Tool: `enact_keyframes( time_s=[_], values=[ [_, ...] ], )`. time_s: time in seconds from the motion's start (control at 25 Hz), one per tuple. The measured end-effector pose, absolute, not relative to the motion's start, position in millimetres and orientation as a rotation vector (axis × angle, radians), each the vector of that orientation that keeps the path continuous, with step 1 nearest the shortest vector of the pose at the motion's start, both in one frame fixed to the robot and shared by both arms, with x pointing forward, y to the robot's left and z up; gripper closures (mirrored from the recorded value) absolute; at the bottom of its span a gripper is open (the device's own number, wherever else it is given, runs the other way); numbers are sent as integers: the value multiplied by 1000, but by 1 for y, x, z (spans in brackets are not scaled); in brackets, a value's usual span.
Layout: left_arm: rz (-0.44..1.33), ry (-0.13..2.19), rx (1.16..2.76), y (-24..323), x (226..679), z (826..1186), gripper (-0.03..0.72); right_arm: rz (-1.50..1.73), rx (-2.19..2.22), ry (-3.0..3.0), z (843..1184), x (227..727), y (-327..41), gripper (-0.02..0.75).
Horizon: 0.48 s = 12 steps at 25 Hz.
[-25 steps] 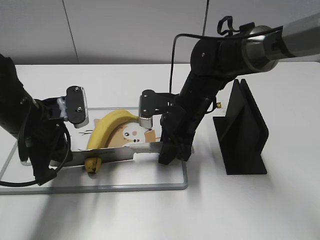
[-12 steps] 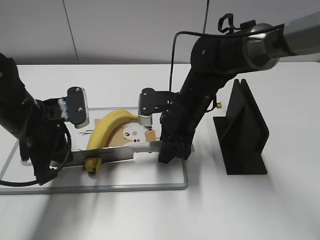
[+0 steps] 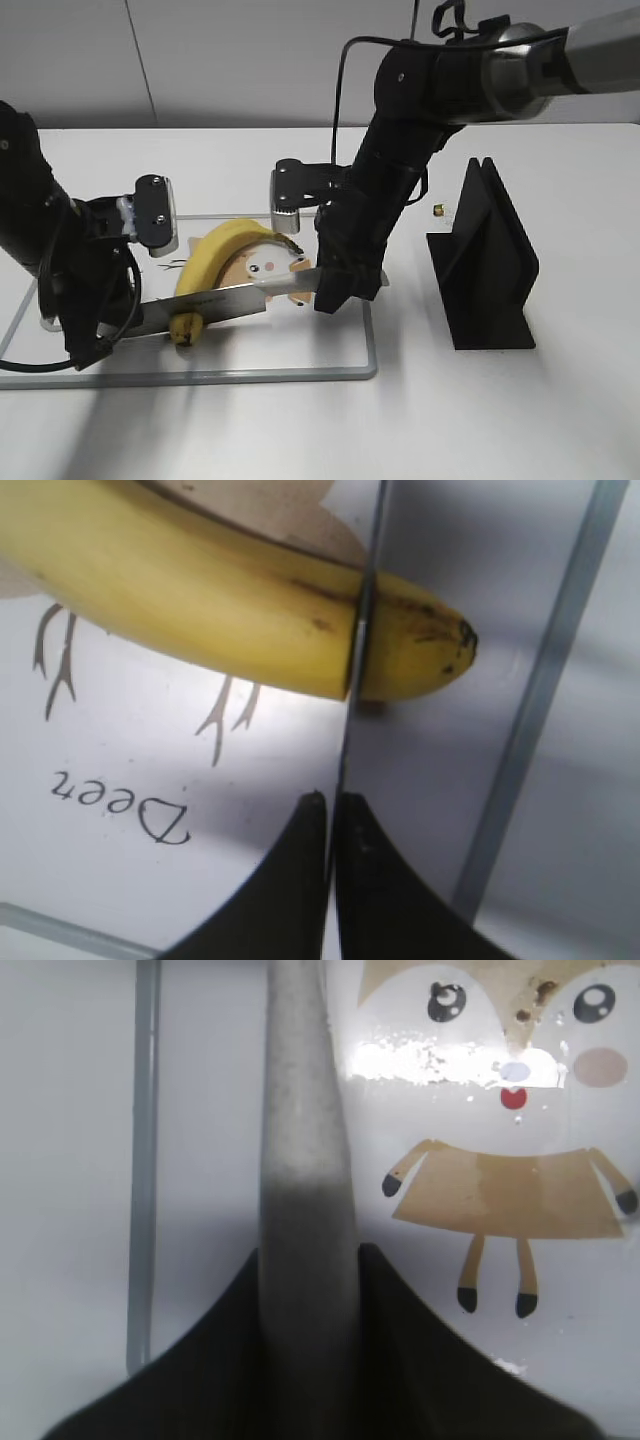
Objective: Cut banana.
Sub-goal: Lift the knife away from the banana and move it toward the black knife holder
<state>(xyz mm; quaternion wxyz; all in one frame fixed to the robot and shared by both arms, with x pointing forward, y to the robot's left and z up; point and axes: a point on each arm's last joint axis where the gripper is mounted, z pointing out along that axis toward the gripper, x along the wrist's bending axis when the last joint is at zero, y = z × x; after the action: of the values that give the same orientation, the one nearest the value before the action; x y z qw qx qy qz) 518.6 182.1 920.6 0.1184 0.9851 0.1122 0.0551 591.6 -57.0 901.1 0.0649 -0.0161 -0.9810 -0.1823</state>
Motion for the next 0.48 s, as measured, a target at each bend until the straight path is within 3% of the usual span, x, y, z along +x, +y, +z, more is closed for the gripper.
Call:
enact_keyframes(
  time_s=[0.48],
  values=[
    [177,258,2879,185,510,966,696,-615,-8,-2943,940,589,-55,566]
  ],
)
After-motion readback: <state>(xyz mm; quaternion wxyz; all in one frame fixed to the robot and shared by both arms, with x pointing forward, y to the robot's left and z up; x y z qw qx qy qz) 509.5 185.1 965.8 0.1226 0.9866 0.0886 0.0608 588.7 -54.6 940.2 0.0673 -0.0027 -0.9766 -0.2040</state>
